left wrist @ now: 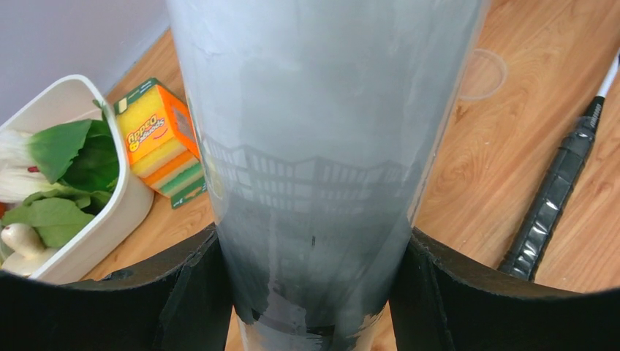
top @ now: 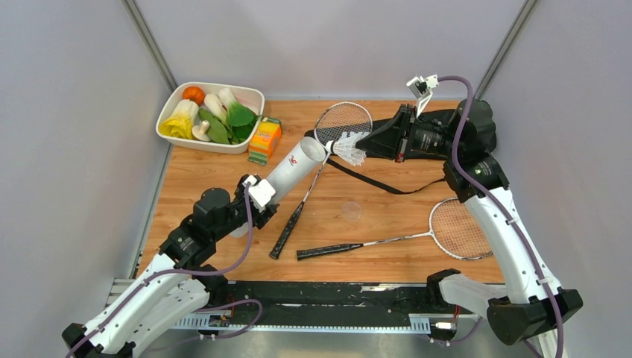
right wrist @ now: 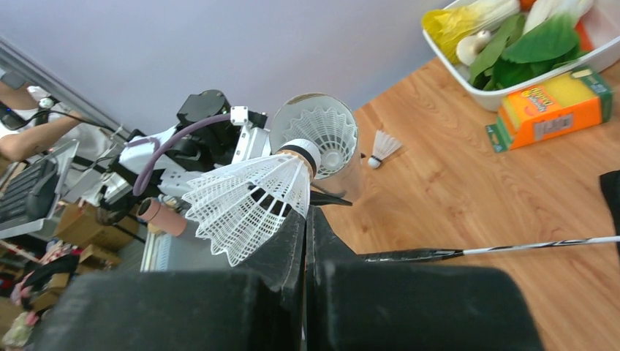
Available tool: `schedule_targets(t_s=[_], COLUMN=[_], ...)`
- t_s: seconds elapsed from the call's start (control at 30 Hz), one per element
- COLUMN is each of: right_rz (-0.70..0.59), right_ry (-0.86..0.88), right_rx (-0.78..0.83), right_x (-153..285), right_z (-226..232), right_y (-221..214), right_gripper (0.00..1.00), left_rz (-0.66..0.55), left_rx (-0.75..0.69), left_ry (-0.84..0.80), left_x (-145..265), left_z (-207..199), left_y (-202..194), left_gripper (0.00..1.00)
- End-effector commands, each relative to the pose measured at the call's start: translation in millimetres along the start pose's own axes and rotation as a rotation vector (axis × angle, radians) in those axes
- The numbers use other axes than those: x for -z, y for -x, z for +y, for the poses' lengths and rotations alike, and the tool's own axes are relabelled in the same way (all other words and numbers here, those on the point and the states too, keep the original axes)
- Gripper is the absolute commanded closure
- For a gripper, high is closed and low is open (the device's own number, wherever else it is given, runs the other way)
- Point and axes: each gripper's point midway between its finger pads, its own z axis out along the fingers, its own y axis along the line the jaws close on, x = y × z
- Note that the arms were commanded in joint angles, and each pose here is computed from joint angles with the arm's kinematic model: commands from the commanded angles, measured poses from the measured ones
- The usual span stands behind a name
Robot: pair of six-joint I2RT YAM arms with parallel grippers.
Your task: Pack up the badminton gear
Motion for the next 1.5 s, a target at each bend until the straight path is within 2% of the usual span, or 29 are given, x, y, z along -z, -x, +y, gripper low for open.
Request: schedule_targets(t_s=[0.0,0.47,0.6,0.7,0.8,0.9,1.03,1.47], right_rz=[0.046,0.149,0.171,0.181,0.185,0.185,0.193,0.261], right_ry=[0.090,0.114,0.064,0.039,0.015,-0.008,-0.029,-0.055], right_rx=[-0.038,-0.162,-0.189,-0.188,-0.179,-0.164,-0.161,-0.166], right_x=[2.6,-18.6,-28.4,-36.6,-46.2,-53.6,-61.3,-91.3], right_z=[20.4,-5.6,-22.9,-29.5,-33.2,-37.1,-43.3,-46.6], right_y=[0.4,-31.3,-43.0,-49.7,-54.7,-58.3,-64.5,-91.8], right_gripper=[1.00,1.00,1.00,0.89,0.66,0.49,0.46,0.45], left_rz=[-0.108,-0.091,-0.094,-0.093,-0.090,-0.089,-0.087,-0.088], left_rx=[-0.048,-0.095,-0.095,-0.093,-0.095,-0.090,-0.088,-0.090], left_ry=[-0.076,-0.161,-0.165,-0.166,-0.165,-0.174,-0.176,-0.169], left_x=[3.9,-1.6,-2.2,-2.9,-3.8,-4.5,-5.9,-6.9], left_z=[-7.0,-18.0,-17.9,-17.9,-17.9,-19.9,-20.3,-18.8], left_y=[33.4,34.8,37.9,38.0,36.3,35.4,34.8,35.2], left_gripper=[0.33,0.33,0.34,0.34,0.34,0.34,0.34,0.34])
